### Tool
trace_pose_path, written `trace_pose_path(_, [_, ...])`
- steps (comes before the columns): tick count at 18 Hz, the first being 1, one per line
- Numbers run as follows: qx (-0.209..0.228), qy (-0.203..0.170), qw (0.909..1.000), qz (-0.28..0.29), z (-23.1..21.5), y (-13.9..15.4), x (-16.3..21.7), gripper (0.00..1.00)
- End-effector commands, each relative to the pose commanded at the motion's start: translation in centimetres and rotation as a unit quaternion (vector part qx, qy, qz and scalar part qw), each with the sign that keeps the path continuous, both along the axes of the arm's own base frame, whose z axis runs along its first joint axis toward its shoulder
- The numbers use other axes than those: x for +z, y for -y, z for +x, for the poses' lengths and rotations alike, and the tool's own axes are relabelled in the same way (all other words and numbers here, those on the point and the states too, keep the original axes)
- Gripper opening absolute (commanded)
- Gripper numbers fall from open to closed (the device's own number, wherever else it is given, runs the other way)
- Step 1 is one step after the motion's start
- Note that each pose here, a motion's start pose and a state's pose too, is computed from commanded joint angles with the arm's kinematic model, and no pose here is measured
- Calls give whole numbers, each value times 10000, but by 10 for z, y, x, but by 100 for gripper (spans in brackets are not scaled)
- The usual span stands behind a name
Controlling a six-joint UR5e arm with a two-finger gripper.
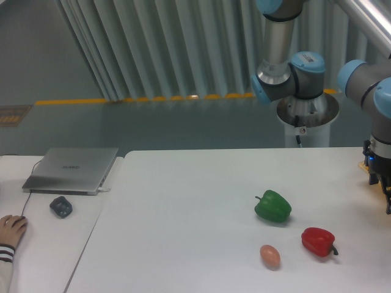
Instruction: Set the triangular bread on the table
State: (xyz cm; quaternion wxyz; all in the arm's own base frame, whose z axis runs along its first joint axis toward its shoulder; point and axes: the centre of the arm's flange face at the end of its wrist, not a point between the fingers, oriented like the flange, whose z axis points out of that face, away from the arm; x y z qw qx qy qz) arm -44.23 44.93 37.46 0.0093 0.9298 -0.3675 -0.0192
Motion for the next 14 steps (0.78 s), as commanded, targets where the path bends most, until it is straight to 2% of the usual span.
trace_pose_path(10, [-44,-59,10000,-38,6,10,14,100])
trace_pose_path(14, [335,-161,9993,-49,-20,47,22,100])
